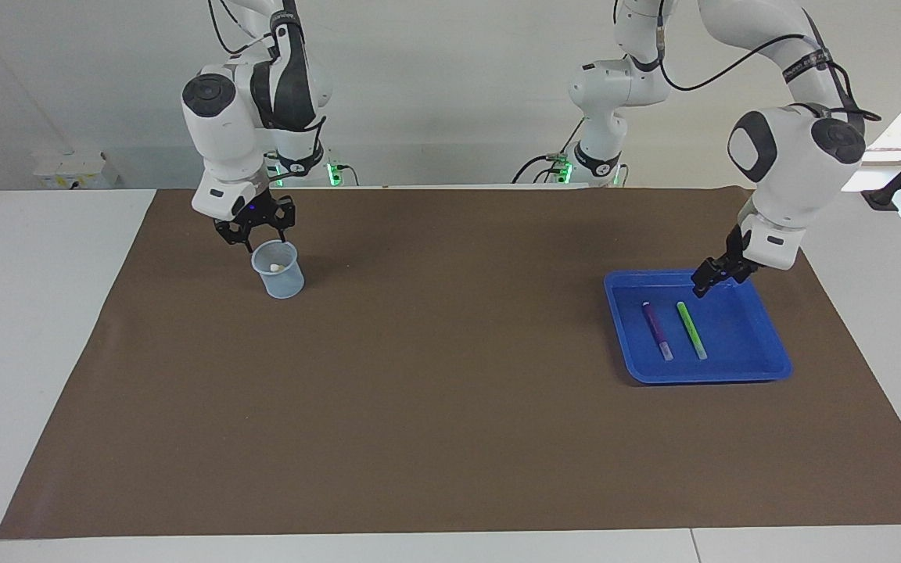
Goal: Transfer and insert pens with both arms
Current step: 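Grasp the green pen with the left gripper while the right gripper returns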
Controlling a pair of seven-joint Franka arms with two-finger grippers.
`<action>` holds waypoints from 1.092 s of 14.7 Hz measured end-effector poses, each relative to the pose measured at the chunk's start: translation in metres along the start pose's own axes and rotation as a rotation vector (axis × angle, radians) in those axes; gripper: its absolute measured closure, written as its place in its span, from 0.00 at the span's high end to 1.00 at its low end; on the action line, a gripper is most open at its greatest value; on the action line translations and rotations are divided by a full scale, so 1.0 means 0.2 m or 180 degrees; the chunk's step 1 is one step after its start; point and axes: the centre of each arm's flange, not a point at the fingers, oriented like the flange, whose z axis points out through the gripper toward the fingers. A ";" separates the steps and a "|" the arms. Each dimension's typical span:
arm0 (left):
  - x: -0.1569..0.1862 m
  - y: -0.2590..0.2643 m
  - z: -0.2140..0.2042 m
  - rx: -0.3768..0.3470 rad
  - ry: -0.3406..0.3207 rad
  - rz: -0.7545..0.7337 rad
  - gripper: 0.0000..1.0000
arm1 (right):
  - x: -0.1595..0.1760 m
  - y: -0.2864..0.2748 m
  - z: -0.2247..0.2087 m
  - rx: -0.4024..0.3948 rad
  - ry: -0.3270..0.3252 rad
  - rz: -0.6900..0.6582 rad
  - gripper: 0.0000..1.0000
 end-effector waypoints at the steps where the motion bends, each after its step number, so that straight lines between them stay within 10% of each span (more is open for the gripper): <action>1: 0.01 0.01 0.06 -0.0004 -0.0044 0.0072 1.00 | 0.01 -0.02 -0.02 0.0193 0.0060 0.0096 1.00; 11: 0.04 0.06 0.35 -0.0030 -0.0191 0.0358 0.87 | 0.27 -0.43 -0.24 0.1648 0.0508 0.1471 1.00; 16: 0.05 0.06 0.38 -0.0030 -0.0183 0.0366 0.53 | 0.35 -0.68 -0.27 0.2111 0.0543 0.2221 1.00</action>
